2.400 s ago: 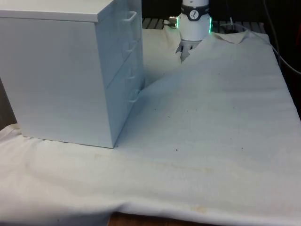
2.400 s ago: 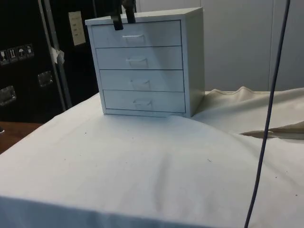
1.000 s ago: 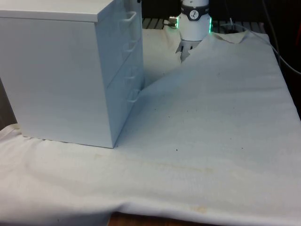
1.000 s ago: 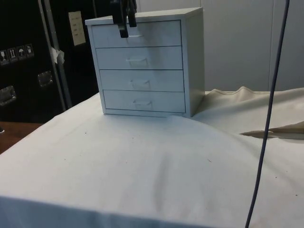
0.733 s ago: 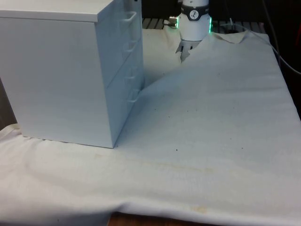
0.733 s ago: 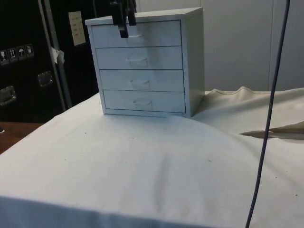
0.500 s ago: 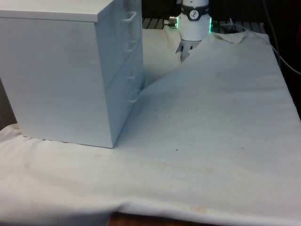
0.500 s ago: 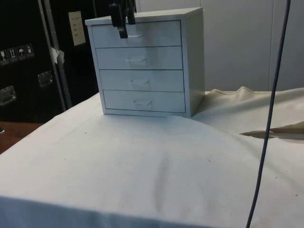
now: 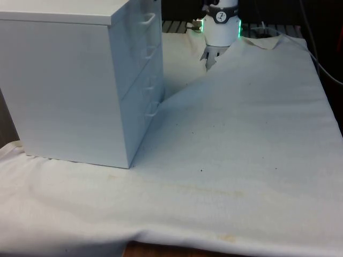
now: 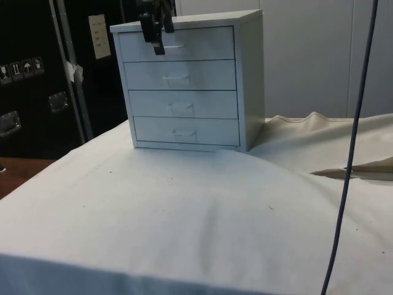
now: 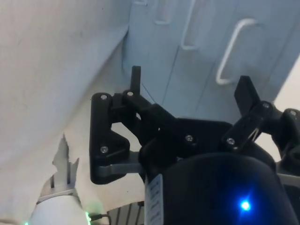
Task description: Open the drawer, then close it.
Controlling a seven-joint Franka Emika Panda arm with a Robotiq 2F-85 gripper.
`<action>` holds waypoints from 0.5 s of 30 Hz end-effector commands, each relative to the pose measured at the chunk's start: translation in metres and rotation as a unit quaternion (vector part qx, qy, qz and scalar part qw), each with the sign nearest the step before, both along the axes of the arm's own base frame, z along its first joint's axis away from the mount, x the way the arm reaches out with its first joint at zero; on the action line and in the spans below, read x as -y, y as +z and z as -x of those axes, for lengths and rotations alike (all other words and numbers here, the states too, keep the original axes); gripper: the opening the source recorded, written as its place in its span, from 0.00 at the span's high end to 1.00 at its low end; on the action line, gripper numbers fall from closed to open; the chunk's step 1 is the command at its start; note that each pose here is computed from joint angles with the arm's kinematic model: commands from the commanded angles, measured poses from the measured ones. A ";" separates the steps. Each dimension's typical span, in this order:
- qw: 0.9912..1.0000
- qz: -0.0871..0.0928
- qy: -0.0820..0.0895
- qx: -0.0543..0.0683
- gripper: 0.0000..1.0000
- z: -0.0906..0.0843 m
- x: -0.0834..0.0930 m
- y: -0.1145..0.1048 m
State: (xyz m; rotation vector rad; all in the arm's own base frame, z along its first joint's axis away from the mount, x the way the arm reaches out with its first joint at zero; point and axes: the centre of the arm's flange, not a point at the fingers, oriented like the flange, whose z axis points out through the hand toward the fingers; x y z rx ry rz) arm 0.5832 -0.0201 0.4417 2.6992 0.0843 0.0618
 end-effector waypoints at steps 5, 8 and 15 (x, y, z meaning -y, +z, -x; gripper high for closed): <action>1.000 0.015 0.001 0.003 0.00 -0.001 -0.007 -0.007; 1.000 0.028 -0.002 0.004 0.00 -0.003 -0.006 -0.012; 0.999 0.045 -0.006 0.004 0.00 -0.005 -0.001 -0.024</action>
